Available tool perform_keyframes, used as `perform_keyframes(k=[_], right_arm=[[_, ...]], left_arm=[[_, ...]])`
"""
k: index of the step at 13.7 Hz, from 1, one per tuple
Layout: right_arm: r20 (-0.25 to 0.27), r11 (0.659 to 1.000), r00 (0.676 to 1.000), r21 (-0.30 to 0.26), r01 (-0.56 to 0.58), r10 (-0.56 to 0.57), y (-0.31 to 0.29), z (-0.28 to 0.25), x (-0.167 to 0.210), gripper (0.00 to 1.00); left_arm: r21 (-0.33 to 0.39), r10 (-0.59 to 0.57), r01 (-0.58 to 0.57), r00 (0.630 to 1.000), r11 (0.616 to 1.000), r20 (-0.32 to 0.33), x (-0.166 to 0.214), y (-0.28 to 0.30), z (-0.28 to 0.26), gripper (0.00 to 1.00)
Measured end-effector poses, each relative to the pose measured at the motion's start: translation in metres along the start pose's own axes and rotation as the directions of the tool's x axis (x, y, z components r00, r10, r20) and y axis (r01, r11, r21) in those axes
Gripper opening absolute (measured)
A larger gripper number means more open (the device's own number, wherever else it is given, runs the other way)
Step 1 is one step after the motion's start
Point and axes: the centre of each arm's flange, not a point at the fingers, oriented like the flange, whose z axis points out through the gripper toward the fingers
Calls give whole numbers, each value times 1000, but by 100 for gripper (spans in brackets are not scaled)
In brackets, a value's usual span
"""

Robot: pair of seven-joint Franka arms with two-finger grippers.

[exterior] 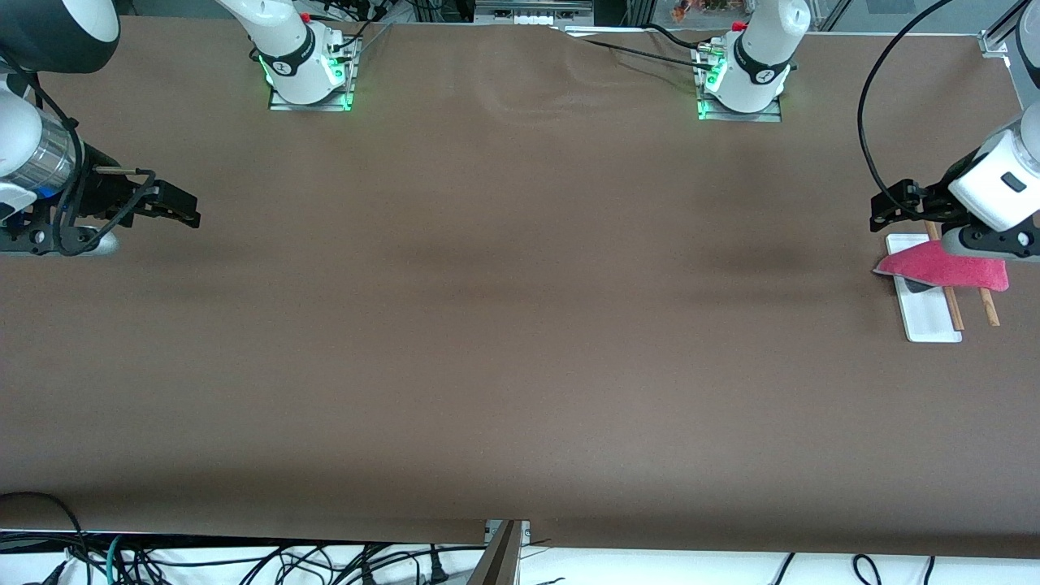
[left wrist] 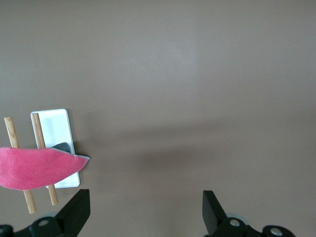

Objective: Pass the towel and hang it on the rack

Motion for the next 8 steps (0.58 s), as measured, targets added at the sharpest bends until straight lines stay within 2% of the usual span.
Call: perform_keyframes(k=[8], right_arm=[[1,1000,1000,0,1,-1,0,0,0,100]], left_arm=[[-4,-13,13,1000,1000,-9,-13,0,9,100]])
